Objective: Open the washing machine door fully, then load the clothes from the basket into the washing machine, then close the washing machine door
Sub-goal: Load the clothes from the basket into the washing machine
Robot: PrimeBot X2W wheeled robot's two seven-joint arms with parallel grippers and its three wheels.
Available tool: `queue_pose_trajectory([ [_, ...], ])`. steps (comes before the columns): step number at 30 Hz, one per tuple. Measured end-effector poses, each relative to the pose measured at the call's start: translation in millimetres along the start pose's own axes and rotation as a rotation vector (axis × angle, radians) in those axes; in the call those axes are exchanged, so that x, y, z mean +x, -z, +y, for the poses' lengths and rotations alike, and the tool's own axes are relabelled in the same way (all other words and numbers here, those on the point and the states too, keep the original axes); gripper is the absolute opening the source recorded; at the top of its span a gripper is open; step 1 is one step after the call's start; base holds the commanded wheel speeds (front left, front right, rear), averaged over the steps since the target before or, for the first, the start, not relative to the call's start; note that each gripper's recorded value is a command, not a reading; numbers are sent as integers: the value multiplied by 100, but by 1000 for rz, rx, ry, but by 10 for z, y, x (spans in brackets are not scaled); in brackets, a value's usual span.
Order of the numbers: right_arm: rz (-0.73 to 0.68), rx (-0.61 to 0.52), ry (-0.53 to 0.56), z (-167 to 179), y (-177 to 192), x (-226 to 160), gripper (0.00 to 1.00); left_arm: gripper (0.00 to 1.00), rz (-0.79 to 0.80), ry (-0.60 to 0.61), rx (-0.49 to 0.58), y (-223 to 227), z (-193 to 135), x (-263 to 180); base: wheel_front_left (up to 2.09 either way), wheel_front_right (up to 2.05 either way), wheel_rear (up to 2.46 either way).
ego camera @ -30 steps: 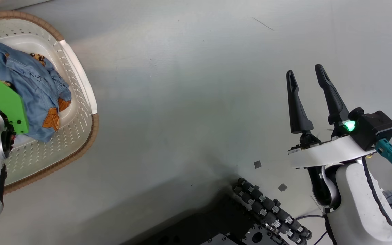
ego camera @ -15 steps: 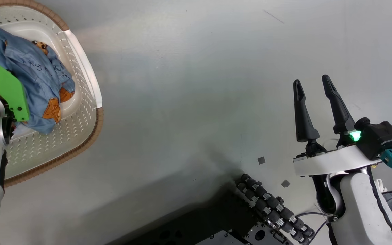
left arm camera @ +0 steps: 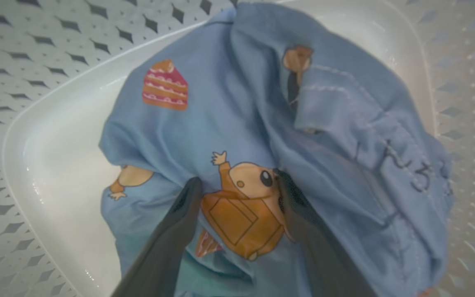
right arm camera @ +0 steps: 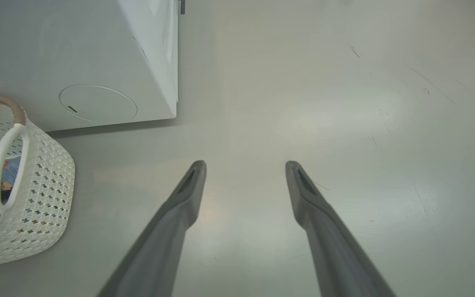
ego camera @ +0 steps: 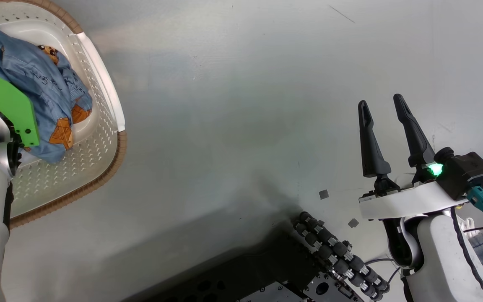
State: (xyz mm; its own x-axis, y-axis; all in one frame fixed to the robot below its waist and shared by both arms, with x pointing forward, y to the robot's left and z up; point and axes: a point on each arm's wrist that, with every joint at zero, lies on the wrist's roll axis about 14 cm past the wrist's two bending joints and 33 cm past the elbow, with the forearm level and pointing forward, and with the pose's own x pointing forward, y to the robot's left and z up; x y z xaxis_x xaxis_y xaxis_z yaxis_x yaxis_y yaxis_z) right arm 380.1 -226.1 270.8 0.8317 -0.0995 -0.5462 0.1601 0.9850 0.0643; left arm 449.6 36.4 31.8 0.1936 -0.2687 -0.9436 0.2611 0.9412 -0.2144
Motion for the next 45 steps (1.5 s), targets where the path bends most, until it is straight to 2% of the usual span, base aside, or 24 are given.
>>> queue_pose_trajectory([
  [3,1,0,-2,5,5,8,100,40,-12,-4,1,-2,18,9,23,23,23],
  [5,2,0,-2,3,10,12,100,8,-23,-7,5,-12,28,15,15,15,15],
  [6,2,-1,-2,4,12,14,100,0,-27,-8,9,-16,32,17,6,6,6],
  [14,-3,4,-30,95,-2,39,100,0,-86,-19,-23,-116,88,15,0,0,0],
  [25,-106,-6,-86,222,-370,188,100,0,-210,-34,-131,-292,134,-117,0,0,0],
  [34,-199,-9,-42,51,-714,178,100,0,-304,45,-192,-242,-246,-415,0,0,0],
  [45,-299,-17,-62,64,-1079,74,100,0,-435,81,-236,-275,-457,-1006,0,0,0],
])
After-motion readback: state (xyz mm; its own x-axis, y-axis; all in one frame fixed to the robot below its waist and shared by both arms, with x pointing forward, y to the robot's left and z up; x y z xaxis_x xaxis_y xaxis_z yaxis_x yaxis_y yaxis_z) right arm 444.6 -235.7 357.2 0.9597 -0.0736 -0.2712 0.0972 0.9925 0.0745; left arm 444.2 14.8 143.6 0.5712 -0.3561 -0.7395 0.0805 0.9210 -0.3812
